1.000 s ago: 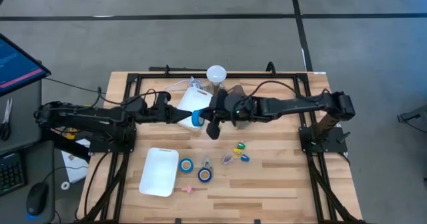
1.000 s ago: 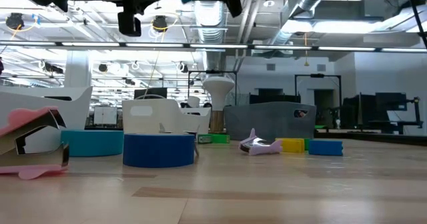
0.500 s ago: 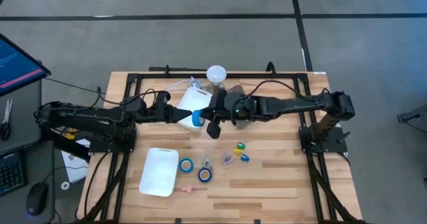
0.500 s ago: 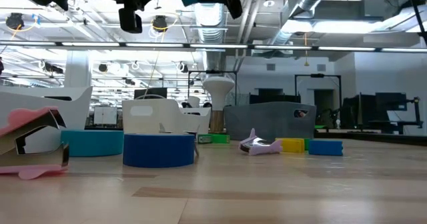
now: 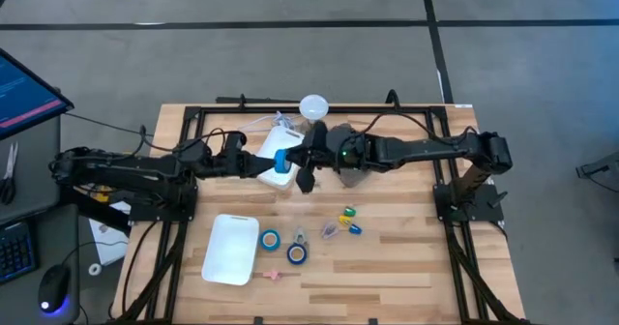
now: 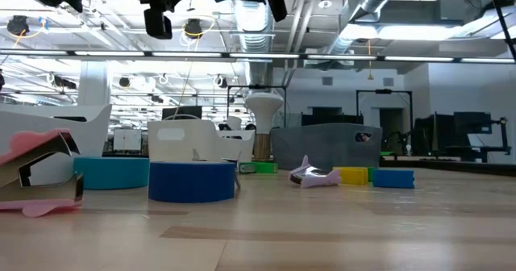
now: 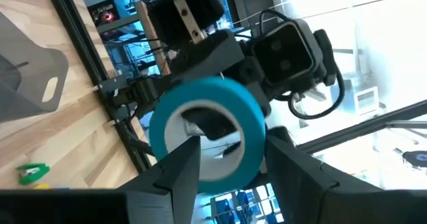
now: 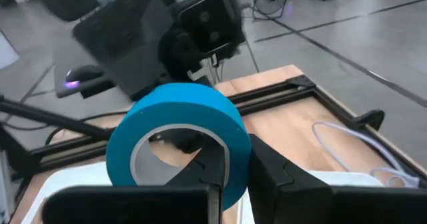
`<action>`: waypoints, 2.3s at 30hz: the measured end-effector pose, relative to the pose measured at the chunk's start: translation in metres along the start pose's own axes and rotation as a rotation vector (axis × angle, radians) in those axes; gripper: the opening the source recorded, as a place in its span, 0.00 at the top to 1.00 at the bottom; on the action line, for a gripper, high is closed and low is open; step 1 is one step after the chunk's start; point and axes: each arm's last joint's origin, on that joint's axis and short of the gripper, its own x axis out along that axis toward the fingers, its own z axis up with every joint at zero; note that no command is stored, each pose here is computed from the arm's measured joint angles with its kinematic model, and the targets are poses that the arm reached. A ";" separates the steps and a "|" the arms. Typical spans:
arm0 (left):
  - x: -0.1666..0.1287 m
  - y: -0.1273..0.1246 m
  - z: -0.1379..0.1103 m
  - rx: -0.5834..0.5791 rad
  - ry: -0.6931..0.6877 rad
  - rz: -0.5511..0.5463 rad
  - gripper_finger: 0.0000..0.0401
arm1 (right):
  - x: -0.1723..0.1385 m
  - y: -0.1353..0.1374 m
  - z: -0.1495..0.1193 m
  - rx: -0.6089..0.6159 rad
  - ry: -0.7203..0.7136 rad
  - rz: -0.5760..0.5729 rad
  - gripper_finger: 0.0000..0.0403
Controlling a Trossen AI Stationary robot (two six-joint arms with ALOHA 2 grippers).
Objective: Pick and place Stapler, Stapler remover, tape
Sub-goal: Put the right blue tape into the top white bin
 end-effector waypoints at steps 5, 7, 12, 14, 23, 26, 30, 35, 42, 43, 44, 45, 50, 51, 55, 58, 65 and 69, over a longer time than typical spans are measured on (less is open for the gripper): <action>0.000 0.000 0.000 0.000 0.001 0.002 0.60 | 0.001 -0.004 0.001 0.004 -0.003 -0.004 0.94; 0.000 0.000 0.000 0.000 0.002 0.002 0.60 | 0.001 -0.004 0.001 0.004 -0.003 -0.004 0.94; 0.000 0.000 0.000 0.001 -0.001 -0.001 0.60 | 0.001 -0.004 0.001 0.004 0.000 0.007 0.94; 0.000 -0.001 0.000 0.001 -0.012 -0.007 0.60 | 0.009 -0.003 -0.003 0.008 -0.017 0.014 0.94; 0.000 -0.003 0.000 0.009 -0.023 -0.028 0.60 | 0.028 -0.002 -0.014 0.045 -0.028 0.023 0.94; 0.000 -0.003 0.000 0.009 -0.021 -0.026 0.62 | 0.028 -0.001 -0.009 0.031 -0.025 0.022 0.94; 0.000 -0.004 0.000 0.010 -0.023 -0.033 0.71 | 0.027 -0.002 -0.002 0.009 -0.042 0.022 0.94; 0.000 -0.005 0.001 0.044 -0.024 -0.041 0.89 | 0.028 -0.005 0.000 0.014 -0.034 0.029 0.94; 0.000 -0.005 0.000 0.063 -0.006 -0.050 0.92 | 0.028 -0.005 0.000 0.013 -0.030 0.064 0.93; 0.000 -0.005 0.000 0.064 0.000 -0.052 0.92 | 0.028 -0.005 0.000 0.013 -0.028 0.072 0.90; 0.000 -0.005 0.000 0.069 0.007 -0.052 0.92 | 0.027 -0.005 0.001 0.012 -0.025 0.079 0.87; 0.000 -0.004 -0.001 0.079 0.012 -0.045 0.92 | 0.024 -0.005 0.001 0.010 -0.011 0.078 0.82; 0.000 -0.004 -0.001 0.108 0.022 -0.048 0.93 | 0.000 -0.010 0.012 -0.026 0.058 0.060 0.61; 0.000 -0.004 -0.001 0.109 0.022 -0.049 0.93 | -0.006 -0.011 0.014 -0.036 0.079 0.056 0.58; 0.000 -0.004 0.000 0.162 0.015 -0.050 0.93 | -0.033 -0.015 0.025 -0.044 0.128 0.038 0.49; 0.000 0.000 0.003 0.227 -0.002 -0.005 0.93 | -0.056 -0.017 0.032 -0.047 0.152 0.029 0.46; -0.002 0.020 0.010 0.385 0.006 0.189 0.93 | -0.099 -0.020 0.040 -0.035 0.224 0.013 0.51; -0.004 0.030 0.013 0.471 0.024 0.290 0.93 | -0.120 -0.023 0.042 0.009 0.269 -0.002 0.57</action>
